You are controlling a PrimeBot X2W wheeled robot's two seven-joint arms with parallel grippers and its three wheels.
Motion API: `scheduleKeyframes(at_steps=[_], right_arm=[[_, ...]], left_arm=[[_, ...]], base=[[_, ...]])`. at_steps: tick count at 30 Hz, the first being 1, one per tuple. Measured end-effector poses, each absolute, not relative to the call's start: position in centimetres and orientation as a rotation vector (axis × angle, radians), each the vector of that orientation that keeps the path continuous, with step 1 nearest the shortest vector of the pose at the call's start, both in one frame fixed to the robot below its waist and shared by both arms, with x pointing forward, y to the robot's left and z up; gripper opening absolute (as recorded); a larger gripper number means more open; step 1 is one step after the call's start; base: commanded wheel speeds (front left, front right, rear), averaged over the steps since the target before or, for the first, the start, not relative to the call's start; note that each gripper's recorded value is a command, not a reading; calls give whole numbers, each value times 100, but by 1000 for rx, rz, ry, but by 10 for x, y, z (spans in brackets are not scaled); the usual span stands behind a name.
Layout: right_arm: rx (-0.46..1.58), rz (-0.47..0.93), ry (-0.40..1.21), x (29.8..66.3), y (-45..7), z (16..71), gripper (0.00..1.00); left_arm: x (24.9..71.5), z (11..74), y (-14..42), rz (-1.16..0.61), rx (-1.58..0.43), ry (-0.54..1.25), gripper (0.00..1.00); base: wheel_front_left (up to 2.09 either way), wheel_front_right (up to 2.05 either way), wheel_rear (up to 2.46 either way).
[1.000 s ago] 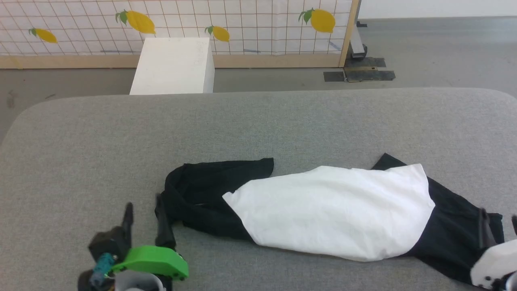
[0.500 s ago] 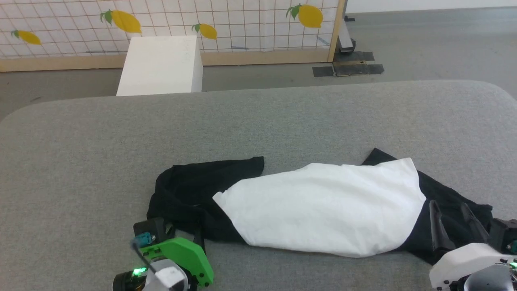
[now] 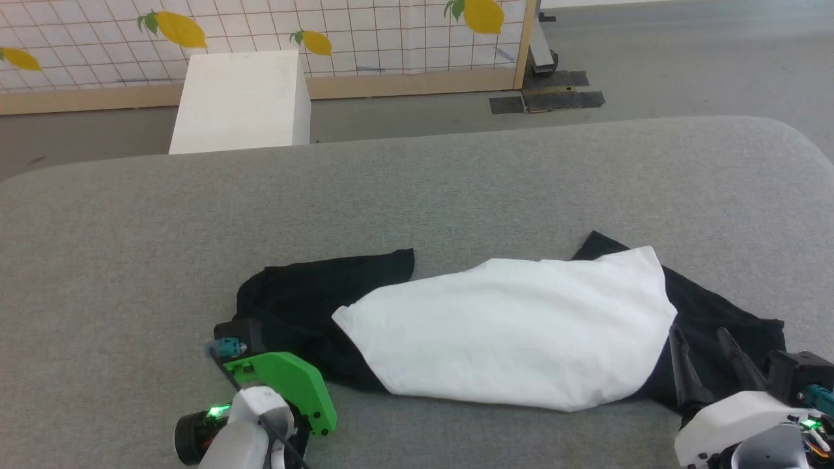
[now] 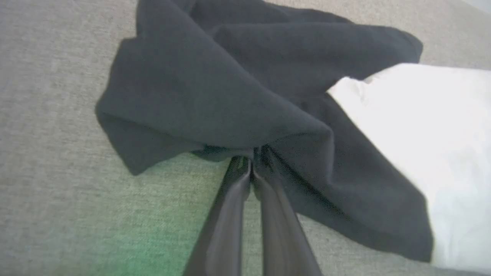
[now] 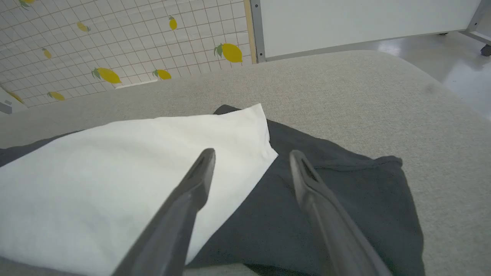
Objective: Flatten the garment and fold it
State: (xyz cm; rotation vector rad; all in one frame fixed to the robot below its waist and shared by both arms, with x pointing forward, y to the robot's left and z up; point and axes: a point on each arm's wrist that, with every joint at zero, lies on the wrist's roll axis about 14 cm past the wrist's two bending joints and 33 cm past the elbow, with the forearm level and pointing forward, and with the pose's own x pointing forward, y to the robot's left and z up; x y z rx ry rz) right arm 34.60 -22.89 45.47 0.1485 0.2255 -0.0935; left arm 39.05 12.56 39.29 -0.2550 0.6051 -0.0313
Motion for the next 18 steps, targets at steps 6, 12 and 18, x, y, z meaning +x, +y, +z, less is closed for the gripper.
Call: scheduleKeyframes(at_steps=[6, 12, 18], right_arm=[[150, -48, 214, 355, -215, 458, 100], [148, 18, 205, 367, -194, 462, 100], [145, 93, 214, 379, -169, 460, 100]], left_arm=[[393, 437, 150, 25, -316, 406, 0], [369, 473, 192, 99, -297, 330, 0], [309, 456, 215, 161, -276, 506, 0]], base=[[0, 0, 0], [0, 0, 0], [0, 0, 0]])
